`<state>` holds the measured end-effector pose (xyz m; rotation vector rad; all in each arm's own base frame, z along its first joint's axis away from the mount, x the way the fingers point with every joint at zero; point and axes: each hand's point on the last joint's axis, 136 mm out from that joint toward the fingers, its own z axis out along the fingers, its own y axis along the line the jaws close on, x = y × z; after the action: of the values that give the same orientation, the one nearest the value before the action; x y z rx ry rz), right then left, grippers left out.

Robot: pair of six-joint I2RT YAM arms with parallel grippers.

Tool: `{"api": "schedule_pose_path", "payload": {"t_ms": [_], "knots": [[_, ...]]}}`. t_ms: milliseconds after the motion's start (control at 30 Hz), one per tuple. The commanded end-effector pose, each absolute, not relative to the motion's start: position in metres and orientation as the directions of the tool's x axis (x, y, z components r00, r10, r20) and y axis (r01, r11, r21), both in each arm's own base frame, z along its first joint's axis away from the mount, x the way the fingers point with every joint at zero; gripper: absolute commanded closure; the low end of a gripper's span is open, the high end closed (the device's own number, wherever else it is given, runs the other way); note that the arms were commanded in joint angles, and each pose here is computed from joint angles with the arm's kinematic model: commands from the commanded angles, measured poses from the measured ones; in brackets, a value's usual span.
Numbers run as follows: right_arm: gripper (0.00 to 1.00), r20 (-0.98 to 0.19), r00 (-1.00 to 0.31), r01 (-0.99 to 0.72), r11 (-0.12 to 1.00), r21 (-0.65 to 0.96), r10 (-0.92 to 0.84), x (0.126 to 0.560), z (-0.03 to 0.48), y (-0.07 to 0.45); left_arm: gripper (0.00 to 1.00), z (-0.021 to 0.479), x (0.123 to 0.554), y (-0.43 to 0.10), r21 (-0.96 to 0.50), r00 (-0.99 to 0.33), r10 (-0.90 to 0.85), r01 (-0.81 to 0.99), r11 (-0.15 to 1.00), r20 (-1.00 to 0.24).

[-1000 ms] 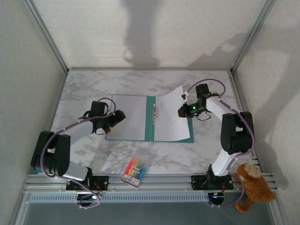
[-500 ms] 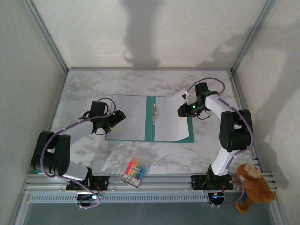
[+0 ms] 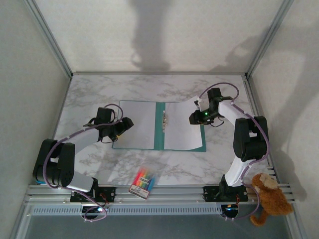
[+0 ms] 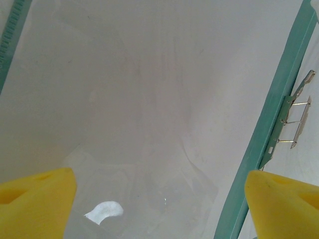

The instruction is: Put the files into the folder

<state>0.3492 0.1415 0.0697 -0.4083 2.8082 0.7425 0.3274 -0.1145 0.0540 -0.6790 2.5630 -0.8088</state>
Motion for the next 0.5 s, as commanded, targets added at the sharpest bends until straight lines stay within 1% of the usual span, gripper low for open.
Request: {"api": "schedule_pose_path", "payload": {"t_ms": [0, 200, 333, 467], "knots": [[0.58, -0.244, -0.949, -0.291, 0.850, 0.439, -0.199, 0.351, 0.068, 0.137, 0.12, 0.065, 0.333, -0.113, -0.618, -0.814, -0.543, -0.321, 0.717, -0.208], [0.55, -0.227, -0.955, -0.275, 0.863, 0.423, -0.193, 0.351, 0.065, 0.131, 0.12, 0.067, 0.334, -0.113, -0.619, -0.813, -0.543, -0.320, 0.718, -0.209], [0.48, -0.216, -0.957, -0.268, 0.872, 0.411, -0.193, 0.351, 0.063, 0.128, 0.12, 0.067, 0.334, -0.113, -0.618, -0.813, -0.543, -0.321, 0.718, -0.209], [0.47, -0.210, -0.961, -0.254, 0.881, 0.399, -0.182, 0.351, 0.062, 0.124, 0.12, 0.068, 0.334, -0.113, -0.617, -0.813, -0.542, -0.320, 0.719, -0.211]]}}
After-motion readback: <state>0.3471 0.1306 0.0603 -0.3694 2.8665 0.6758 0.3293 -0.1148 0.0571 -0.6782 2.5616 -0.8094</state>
